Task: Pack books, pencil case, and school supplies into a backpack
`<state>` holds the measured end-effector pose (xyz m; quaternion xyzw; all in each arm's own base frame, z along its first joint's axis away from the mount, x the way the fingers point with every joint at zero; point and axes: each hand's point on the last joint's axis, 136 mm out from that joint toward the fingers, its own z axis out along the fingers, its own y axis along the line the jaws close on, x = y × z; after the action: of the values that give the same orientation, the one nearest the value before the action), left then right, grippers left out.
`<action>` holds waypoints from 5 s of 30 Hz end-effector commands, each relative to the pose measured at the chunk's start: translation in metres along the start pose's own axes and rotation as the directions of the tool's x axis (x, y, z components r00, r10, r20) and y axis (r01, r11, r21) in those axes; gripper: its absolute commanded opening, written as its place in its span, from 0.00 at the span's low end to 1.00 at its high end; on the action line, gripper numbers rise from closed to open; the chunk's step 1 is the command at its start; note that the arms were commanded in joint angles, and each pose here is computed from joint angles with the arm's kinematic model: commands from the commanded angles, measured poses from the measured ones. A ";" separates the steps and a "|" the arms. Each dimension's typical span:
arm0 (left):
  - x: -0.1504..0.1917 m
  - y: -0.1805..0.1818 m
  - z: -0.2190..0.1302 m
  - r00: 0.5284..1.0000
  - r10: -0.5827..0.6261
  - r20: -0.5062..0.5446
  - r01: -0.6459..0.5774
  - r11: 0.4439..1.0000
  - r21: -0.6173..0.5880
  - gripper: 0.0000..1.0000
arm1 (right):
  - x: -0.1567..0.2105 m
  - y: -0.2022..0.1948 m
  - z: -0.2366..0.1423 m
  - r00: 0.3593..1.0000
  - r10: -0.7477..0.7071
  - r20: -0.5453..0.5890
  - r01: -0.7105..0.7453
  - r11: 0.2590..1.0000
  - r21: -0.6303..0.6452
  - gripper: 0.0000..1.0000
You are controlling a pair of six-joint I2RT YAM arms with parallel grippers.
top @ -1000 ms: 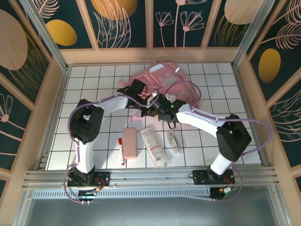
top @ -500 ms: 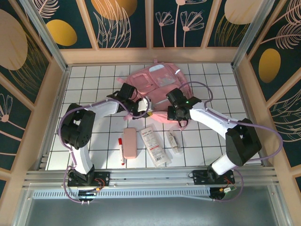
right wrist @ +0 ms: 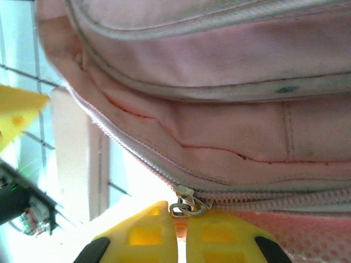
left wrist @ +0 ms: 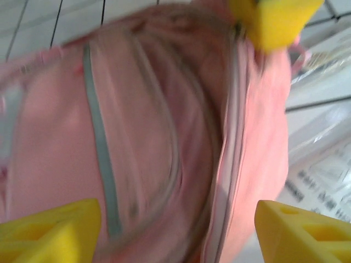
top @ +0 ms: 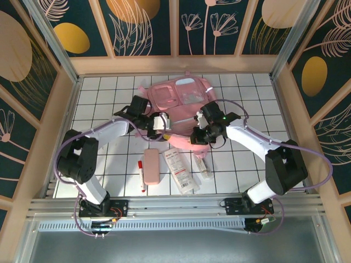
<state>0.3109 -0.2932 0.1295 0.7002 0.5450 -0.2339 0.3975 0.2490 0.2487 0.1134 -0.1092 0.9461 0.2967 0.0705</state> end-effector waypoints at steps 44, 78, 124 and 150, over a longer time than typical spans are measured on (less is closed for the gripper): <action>-0.058 -0.009 0.012 0.990 0.072 0.121 -0.075 0.997 0.019 0.74 | -0.016 -0.008 -0.014 0.972 0.225 -0.062 -0.233 0.918 -0.323 0.00; -0.006 0.006 0.033 0.979 0.107 -0.171 -0.108 0.994 0.000 0.00 | -0.033 -0.046 -0.003 0.934 0.357 -0.007 -0.353 0.922 -0.161 0.00; 0.014 -0.034 -0.033 0.953 0.288 -0.099 -0.293 0.955 -0.042 0.00 | -0.196 -0.217 -0.015 0.696 0.620 0.361 -0.576 0.783 -0.235 0.00; -0.036 -0.009 -0.009 0.973 0.232 0.015 -0.231 0.972 -0.048 0.35 | -0.132 -0.135 -0.107 0.837 0.188 0.515 -0.249 0.967 0.052 0.38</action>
<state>0.2928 -0.2984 0.1332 0.7581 0.4664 -0.1613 0.4263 0.4133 0.0952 0.1500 0.1347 0.9078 0.2793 0.2826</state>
